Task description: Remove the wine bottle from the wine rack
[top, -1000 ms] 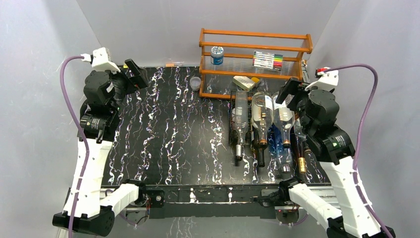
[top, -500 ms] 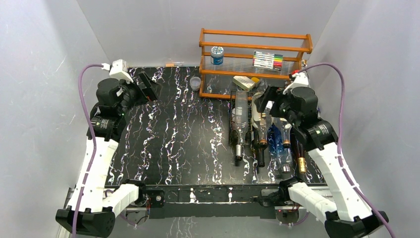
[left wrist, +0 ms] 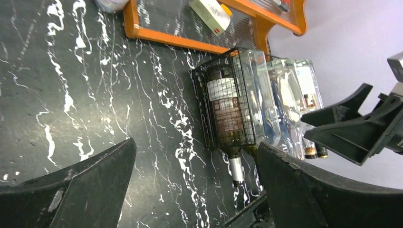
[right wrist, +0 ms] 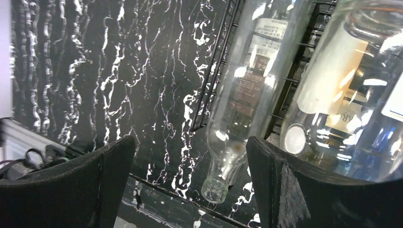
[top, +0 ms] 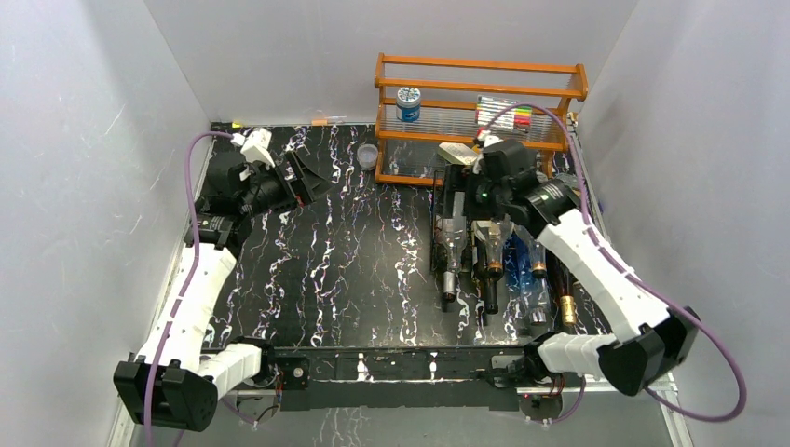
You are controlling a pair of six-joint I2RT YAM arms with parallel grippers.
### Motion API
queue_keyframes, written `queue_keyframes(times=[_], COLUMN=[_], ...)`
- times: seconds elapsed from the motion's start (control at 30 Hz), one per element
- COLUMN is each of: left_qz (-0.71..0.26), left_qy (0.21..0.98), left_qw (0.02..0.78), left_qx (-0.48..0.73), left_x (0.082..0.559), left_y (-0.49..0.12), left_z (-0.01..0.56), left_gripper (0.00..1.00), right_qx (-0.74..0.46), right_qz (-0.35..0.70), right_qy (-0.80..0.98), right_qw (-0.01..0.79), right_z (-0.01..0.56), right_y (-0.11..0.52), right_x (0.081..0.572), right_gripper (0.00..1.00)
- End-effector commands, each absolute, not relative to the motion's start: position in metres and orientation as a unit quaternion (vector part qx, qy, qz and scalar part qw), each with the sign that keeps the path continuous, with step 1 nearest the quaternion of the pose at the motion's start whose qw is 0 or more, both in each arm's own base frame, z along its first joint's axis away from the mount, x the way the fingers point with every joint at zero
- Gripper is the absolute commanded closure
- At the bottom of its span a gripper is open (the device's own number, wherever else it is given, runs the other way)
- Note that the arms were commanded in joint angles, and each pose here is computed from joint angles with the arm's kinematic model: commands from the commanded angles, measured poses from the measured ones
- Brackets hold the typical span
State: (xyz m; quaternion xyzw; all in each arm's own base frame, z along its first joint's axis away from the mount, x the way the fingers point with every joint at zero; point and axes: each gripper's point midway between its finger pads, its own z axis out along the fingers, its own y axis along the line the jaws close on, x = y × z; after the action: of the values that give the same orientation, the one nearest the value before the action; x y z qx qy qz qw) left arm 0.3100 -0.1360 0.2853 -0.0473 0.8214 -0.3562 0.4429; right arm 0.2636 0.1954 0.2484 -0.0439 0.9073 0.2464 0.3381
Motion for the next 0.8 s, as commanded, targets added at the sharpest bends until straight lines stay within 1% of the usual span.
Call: queue_keyframes(times=[0.0,0.07,0.27,0.3,0.43,0.67,0.77], left_qz=[-0.404,-0.406,-0.418,-0.420,-0.421,-0.412,-0.407], left_qy=[0.810,0.811,0.816,0.816,0.818,0.826,0.830], left_qw=[0.424,0.421,0.397,0.395,0.391,0.384,0.382], left_qx=[-0.027,-0.026,-0.031,-0.032,-0.029,-0.023,-0.022], left_x=[0.297,0.294,0.281,0.279,0.272,0.267,0.265], left_y=[-0.150,-0.150,-0.153,-0.154,-0.154,-0.152,-0.151], left_z=[0.291,0.287,0.271,0.270,0.265,0.257,0.255], left_gripper=[0.02,0.02,0.02,0.02,0.02,0.02,0.02], right_qx=[-0.021,-0.014,0.000,-0.009,-0.016,-0.014,-0.006], right_qz=[0.148,0.106,0.039,0.036,0.016,-0.026,-0.071], right_qy=[0.923,0.934,0.939,0.941,0.946,0.948,0.944], right_qw=[0.355,0.342,0.341,0.338,0.323,0.316,0.324], right_z=[0.255,0.247,0.237,0.234,0.219,0.200,0.193], right_y=[0.191,0.186,0.179,0.181,0.185,0.197,0.191], right_x=[0.278,0.285,0.302,0.303,0.309,0.318,0.323], right_gripper=[0.02,0.04,0.07,0.11,0.16,0.18,0.18])
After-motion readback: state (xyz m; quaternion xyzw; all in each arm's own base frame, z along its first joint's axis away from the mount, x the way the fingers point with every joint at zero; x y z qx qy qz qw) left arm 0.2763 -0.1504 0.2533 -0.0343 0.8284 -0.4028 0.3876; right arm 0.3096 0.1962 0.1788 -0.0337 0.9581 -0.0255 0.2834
